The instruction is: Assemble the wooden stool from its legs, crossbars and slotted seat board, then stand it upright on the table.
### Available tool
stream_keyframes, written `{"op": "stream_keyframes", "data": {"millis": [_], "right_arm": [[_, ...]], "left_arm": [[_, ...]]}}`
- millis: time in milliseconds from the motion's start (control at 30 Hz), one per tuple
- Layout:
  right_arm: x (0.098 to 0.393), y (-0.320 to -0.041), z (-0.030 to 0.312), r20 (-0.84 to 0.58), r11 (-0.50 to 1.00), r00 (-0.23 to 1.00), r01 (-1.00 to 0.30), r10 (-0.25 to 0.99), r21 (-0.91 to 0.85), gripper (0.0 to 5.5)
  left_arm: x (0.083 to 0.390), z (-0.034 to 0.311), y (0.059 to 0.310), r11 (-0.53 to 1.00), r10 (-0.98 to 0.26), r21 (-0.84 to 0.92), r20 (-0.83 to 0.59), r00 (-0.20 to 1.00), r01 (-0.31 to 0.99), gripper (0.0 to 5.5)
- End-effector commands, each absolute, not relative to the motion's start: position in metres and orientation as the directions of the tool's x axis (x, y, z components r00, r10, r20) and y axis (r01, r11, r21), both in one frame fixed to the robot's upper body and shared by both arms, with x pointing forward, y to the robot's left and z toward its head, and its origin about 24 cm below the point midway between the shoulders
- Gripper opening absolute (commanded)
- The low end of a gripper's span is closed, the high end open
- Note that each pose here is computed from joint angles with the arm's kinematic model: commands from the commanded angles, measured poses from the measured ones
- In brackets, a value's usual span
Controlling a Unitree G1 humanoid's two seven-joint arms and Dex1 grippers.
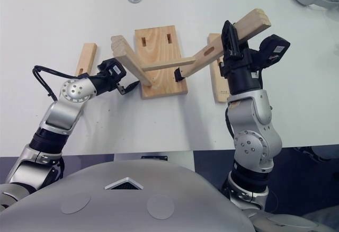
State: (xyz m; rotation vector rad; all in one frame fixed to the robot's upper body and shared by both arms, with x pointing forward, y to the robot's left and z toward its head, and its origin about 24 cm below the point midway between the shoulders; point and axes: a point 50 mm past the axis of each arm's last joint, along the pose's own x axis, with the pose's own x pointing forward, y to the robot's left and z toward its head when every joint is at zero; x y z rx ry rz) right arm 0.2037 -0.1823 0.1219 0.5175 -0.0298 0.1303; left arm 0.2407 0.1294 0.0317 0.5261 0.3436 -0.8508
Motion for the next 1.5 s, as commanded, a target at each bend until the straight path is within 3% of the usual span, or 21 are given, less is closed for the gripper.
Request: {"op": "stream_keyframes", "data": {"millis": [33,567,833,1100,1300,1500], "right_arm": [[0.204,-0.182,0.106,-0.057,0.861,0.989,-0.089,0.136,0.501,1.02],[0.207,-0.186,0.12,0.014,0.817,0.995,-0.092,0.102,0.569,1.02],[0.201,-0.165,0.107,-0.067,0.925,0.978,-0.166,0.2,0.341,1.02],[0.191,-0.161,0.095,-0.086,0.939,0.971,-0.19,0.223,0.286,1.02],[0.186,-0.17,0.088,-0.05,0.922,0.982,-0.154,0.183,0.357,1.02],[0.189,-0.161,0.096,-0.039,0.947,0.962,-0.26,0.271,0.189,1.02]], "left_arm": [[0.242,0.035,0.122,0.536,-0.629,0.316,-0.47,0.619,0.783,4.57],[0.241,0.034,0.121,0.532,-0.628,0.319,-0.473,0.618,0.784,4.57],[0.241,0.037,0.119,0.534,-0.639,0.311,-0.461,0.616,0.787,4.57],[0.238,0.034,0.116,0.562,-0.651,0.254,-0.451,0.61,0.787,4.57],[0.239,0.031,0.117,0.592,-0.643,0.227,-0.445,0.623,0.773,4.57],[0.237,0.031,0.121,0.579,-0.633,0.251,-0.46,0.622,0.776,4.57]]}}
